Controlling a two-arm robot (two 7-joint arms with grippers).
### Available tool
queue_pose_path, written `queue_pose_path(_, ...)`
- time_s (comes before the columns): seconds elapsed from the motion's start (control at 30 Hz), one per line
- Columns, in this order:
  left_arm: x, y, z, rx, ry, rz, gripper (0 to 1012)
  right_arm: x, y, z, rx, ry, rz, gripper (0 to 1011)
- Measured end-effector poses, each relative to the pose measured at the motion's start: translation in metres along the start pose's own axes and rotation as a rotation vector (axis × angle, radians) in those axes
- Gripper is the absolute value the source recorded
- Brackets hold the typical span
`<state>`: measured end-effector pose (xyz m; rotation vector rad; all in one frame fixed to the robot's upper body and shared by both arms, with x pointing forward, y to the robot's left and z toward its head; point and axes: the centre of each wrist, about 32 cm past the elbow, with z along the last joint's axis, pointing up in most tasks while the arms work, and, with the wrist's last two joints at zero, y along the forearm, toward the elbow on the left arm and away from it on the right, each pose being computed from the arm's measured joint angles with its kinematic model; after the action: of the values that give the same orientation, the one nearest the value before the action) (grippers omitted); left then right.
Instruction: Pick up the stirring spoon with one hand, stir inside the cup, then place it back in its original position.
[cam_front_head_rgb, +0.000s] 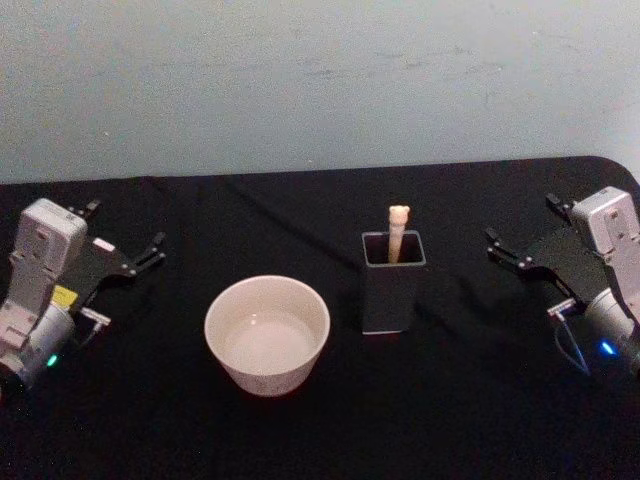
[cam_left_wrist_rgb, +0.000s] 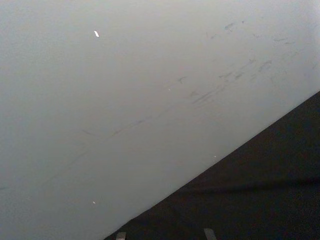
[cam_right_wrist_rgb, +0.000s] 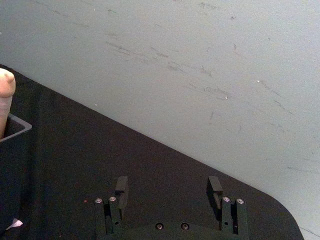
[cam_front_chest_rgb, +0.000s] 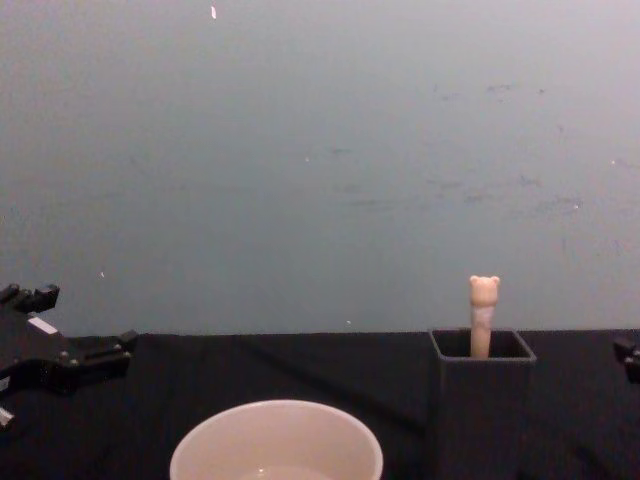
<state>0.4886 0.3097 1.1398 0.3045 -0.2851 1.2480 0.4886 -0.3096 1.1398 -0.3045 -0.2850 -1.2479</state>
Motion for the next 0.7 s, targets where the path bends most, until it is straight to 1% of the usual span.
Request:
queue_pose_path(0.43,0.0000,0.0000,0.0000,0.000,0.000,0.000,1001,0.0000,0.0000,0.0000,0.000,0.000,0.000,1002)
queue_pose_path(0.7,0.0000,0.0000,0.0000,0.000,0.000,0.000,1001,0.0034,0.0004,0.0012,0.005,0.013,0.010,1002)
